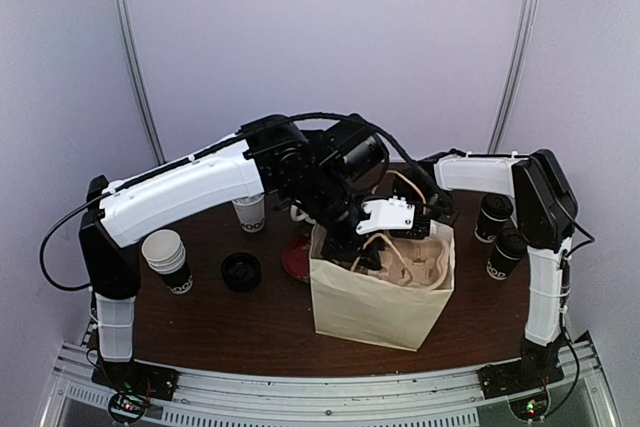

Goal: Pack the takeout coffee

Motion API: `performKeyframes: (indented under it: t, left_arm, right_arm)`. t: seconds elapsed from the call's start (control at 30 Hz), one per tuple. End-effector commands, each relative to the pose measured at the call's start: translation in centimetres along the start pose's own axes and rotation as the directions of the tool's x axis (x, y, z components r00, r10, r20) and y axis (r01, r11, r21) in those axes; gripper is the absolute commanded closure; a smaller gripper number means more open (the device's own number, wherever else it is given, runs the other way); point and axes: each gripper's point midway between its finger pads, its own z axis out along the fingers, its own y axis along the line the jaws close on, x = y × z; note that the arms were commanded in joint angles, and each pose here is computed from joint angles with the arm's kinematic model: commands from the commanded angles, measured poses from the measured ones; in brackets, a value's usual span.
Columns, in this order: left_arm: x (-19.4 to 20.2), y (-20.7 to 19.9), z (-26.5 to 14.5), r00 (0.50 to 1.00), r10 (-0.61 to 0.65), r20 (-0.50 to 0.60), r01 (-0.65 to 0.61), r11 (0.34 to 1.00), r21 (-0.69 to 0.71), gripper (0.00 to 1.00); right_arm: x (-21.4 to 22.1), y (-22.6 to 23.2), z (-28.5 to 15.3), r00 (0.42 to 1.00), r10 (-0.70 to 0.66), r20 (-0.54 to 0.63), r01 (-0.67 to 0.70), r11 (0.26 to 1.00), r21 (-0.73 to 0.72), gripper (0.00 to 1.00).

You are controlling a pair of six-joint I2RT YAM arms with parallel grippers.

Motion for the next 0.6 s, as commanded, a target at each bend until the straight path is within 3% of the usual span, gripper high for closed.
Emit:
performKeyframes:
  t: [0.0, 0.23, 0.57]
  left_arm:
    - [-0.3, -0.6, -1.1, 1.0, 0.0, 0.019, 0.0, 1.0, 0.021, 0.74]
    - [1.0, -1.3, -0.2, 0.999, -0.031, -0.028, 0.032, 0.998, 0.054, 0.74]
    - [2.7, -1.5, 1.4, 0.995, -0.046, -0.091, 0.052, 0.997, 0.064, 0.74]
  right_arm:
    - [-0.4, 2.3, 0.5, 0.998, -0.065, -0.016, 0.063, 0.994, -0.093, 0.37]
    - [-0.4, 3.0, 0.3, 0.996, -0.079, -0.032, 0.075, 0.991, -0.109, 0.38]
    - [1.2, 2.6, -3.7, 0.997, -0.079, -0.005, 0.079, 0.997, 0.027, 0.37]
